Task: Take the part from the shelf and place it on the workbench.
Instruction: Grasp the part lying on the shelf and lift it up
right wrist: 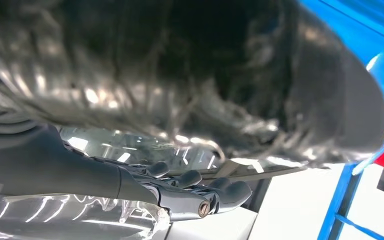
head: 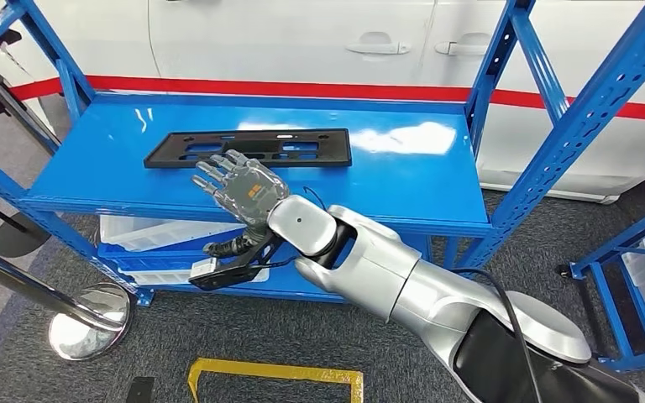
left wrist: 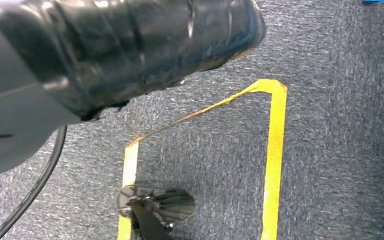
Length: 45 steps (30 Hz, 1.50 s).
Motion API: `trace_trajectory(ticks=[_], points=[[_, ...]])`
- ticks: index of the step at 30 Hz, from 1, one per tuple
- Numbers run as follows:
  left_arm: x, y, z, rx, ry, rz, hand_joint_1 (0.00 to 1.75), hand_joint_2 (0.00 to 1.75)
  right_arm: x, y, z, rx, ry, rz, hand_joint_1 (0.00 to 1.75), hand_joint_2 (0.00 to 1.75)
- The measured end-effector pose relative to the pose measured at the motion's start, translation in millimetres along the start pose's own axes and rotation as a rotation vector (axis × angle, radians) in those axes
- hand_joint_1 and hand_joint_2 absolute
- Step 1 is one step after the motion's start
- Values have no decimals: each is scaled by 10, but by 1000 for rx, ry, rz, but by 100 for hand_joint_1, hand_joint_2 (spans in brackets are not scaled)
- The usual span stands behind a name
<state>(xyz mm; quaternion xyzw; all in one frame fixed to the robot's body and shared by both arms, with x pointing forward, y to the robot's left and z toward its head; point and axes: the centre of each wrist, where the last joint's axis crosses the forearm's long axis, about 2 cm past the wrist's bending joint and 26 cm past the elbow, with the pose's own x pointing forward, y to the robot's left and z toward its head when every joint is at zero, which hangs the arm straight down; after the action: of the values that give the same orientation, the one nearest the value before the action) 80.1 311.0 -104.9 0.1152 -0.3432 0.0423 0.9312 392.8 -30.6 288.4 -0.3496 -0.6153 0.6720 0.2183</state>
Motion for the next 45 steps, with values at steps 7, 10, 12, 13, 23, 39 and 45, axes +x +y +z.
trace_trajectory(ticks=[7,10,12,13,23,39,45], points=[[9,-8,-4,-8,-2,4,0,0,-32,17,-8,10,15,24,0,0],[11,-9,-5,-6,-3,3,0,0,-44,56,-4,21,23,32,0,0],[7,-8,-3,-5,-2,3,0,0,-51,103,4,34,28,32,0,0],[5,-9,-2,-5,-1,3,0,0,-55,119,7,39,30,33,0,0],[12,-32,0,-10,-1,9,0,0,-66,131,-3,46,37,45,0,0],[1,-32,6,-11,2,10,0,0,-41,121,-17,47,35,46,0,0],[-12,-31,13,-13,4,10,0,0,-40,163,-8,58,38,43,0,0]])
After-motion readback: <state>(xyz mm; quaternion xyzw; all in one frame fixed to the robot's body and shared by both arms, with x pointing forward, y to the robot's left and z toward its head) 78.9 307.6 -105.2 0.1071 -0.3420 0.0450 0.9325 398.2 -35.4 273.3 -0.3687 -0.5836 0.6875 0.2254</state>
